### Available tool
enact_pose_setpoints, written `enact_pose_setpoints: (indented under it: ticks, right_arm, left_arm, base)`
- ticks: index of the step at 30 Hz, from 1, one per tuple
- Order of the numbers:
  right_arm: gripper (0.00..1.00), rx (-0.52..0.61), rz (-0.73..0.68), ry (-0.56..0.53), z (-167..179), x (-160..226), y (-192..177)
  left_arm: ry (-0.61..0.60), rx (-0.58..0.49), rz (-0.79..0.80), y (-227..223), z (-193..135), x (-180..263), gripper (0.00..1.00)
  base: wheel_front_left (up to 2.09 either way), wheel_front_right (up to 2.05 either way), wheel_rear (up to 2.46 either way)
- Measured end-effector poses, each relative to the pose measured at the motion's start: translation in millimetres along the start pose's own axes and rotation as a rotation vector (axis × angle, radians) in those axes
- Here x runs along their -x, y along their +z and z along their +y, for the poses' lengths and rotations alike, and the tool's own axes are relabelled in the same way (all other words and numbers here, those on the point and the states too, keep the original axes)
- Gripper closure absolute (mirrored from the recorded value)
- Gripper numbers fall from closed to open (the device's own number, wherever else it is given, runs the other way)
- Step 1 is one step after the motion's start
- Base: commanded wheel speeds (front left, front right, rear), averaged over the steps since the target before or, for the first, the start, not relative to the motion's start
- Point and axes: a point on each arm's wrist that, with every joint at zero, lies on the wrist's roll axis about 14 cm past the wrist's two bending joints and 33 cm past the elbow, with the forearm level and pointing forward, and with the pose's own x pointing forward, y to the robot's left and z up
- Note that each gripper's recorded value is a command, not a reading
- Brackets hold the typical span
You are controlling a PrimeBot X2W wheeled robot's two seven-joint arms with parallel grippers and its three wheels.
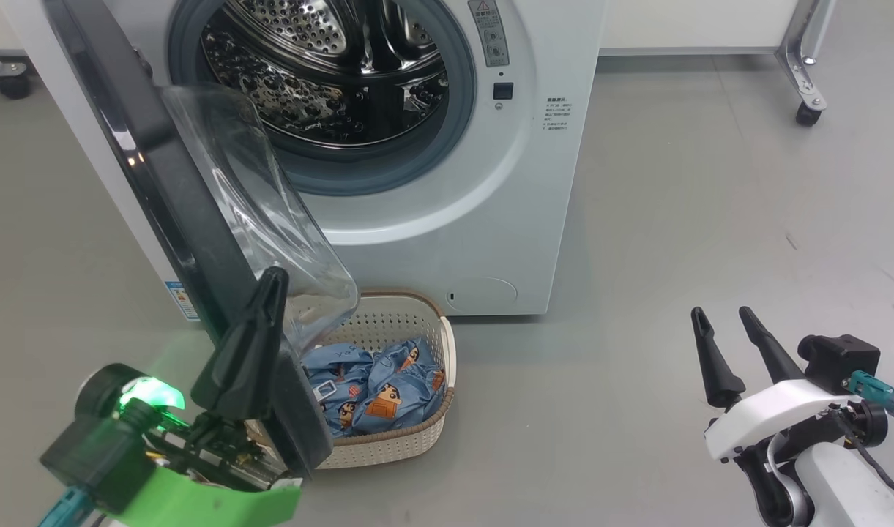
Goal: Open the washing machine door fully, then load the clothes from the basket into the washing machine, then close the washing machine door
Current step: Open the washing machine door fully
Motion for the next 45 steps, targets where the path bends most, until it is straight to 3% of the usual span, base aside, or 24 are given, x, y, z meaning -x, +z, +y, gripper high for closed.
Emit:
enact_pose_setpoints:
  ticks: [9, 17, 28, 45]
  right_arm:
    - [0.0, -0.004, 0.01, -0.01, -3.8, 3.8, -4.8]
    - [0.0, -0.014, 0.009, -0.047, -13.9, 8.1, -6.1]
    - [0.0, -0.017, 0.01, -0.054, -16.8, 9.4, -7.2]
    - [0.0, -0.032, 0.022, -0.016, -4.3, -9.0, -12.7]
  left_arm:
    - [-0.071, 0.163, 0.161, -45.9, -36.5, 9.2, 1.0]
    - [-0.039, 0.261, 0.328, -92.6, -38.3, 27.2, 1.0]
    - [0.059, 0.307, 0.449, -127.6, -19.1, 48.8, 1.0]
    - [0.177, 0.28, 0.489, -135.8, 9.5, 70.8, 1.0]
  base:
    - [0.0, 0.0, 0.0]
    - [0.0, 0.0, 0.0]
    - [0.0, 0.0, 0.0]
    - [0.0, 0.0, 0.0]
